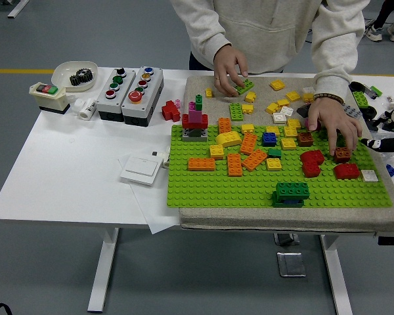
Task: Pick up the brick,pile it on top of brick,press brick,pick up the brick,pile it on top of brick,press brick
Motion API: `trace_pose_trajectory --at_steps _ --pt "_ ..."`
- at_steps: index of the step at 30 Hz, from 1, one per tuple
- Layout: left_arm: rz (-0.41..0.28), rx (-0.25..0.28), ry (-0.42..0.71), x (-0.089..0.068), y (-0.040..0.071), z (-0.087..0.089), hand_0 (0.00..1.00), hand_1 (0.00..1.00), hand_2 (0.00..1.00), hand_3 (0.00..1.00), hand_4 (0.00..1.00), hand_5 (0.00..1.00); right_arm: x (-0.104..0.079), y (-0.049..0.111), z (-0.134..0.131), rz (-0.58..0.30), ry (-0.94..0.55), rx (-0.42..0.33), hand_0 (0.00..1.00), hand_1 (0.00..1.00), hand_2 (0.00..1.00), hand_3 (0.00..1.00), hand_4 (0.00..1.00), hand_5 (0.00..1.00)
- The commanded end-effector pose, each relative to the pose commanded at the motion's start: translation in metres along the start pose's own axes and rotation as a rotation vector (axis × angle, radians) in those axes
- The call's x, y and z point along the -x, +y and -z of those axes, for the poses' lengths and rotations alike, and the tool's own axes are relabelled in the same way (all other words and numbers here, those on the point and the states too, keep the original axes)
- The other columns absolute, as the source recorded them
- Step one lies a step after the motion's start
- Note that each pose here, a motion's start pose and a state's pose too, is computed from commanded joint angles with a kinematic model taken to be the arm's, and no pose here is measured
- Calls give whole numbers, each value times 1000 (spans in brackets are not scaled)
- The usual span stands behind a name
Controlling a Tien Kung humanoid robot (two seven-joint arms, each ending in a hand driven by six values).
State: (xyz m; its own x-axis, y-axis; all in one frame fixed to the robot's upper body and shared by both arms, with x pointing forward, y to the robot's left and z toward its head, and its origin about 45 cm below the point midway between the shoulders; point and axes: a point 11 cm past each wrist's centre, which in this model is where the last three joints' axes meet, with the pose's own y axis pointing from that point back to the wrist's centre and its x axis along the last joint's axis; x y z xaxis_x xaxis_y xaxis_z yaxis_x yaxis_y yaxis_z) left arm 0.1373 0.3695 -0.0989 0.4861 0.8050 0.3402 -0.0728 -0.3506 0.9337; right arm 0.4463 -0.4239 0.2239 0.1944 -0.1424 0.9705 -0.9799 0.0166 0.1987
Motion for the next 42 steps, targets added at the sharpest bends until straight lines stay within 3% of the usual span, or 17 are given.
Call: trace_pose_trajectory --at_steps 11,32,42 --pt "1 2 -8 0 0 -1 653 710 722 586 659 665 13 8 30 67 61 -139 747 711 749 664 847 547" --pt "3 7 2 1 1 -3 654 707 723 585 659 665 6 2 21 40 67 -95 748 711 747 662 846 547" --pt "4 4 -4 2 1 -2 654 706 723 585 658 665 11 4 22 64 78 -101 748 710 745 659 845 547"
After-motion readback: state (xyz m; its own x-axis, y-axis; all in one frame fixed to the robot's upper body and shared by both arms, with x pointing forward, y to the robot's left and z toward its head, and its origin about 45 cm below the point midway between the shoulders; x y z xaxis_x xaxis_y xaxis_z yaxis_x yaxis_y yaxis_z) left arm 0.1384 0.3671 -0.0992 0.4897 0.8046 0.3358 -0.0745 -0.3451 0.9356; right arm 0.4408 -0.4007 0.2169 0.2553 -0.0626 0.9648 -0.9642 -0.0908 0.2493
